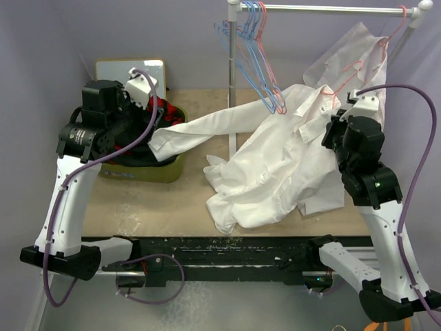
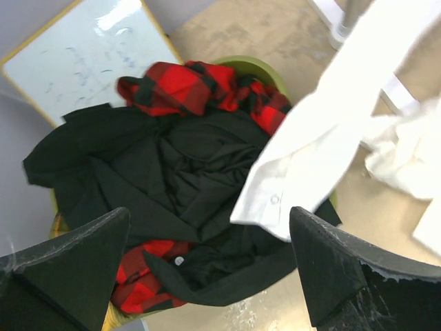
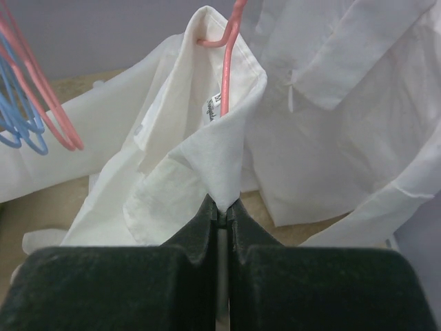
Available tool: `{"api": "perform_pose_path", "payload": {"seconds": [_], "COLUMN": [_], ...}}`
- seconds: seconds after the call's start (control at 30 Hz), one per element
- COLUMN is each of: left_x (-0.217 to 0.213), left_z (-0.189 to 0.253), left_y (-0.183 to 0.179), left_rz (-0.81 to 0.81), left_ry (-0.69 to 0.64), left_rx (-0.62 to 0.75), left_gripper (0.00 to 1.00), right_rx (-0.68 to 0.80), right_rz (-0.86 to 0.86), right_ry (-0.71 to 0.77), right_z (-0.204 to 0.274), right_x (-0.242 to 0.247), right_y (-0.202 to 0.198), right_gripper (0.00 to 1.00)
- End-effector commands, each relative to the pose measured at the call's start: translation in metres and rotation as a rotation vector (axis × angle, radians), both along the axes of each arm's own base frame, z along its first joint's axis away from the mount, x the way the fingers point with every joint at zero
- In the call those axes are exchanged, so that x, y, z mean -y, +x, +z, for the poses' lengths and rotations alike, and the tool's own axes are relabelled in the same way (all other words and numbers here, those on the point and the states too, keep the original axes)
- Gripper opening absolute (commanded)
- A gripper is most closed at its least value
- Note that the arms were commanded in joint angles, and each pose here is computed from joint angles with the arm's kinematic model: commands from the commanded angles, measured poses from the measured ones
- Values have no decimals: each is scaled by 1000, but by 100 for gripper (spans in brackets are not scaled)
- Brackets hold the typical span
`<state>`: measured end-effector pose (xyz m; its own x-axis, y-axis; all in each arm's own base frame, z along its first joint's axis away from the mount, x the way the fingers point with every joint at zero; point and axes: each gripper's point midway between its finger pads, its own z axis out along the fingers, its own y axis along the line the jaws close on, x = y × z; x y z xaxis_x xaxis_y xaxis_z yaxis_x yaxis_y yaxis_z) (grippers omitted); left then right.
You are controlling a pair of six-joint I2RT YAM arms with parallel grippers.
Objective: Place the shirt on the hanger
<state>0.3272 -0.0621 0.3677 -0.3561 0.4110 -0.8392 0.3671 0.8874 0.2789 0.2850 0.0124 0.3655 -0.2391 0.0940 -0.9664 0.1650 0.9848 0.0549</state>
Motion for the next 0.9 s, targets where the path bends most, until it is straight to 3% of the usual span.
{"api": "perform_pose_path", "payload": {"seconds": [0.0, 0.3, 0.67, 0.87], "left_x": [24, 29, 41, 41], "left_z": [-12, -23, -33, -41], "left_y": [-13, -17, -24, -20], "left_rz": [-194, -241, -292, -286], "left_ry": [37, 54, 4, 6], "left_rx": [-59, -126, -192, -203], "left_gripper": [100, 100, 100, 100], "right_rx": [105, 154, 322, 354], "right_rz": [-46, -90, 97, 115], "right_ry": [-48, -121, -183, -202], "right_z": [45, 81, 151, 177], "right_x": [20, 38, 12, 11], "right_y": [-5, -18, 34, 58], "right_gripper": [0, 0, 0, 0]}}
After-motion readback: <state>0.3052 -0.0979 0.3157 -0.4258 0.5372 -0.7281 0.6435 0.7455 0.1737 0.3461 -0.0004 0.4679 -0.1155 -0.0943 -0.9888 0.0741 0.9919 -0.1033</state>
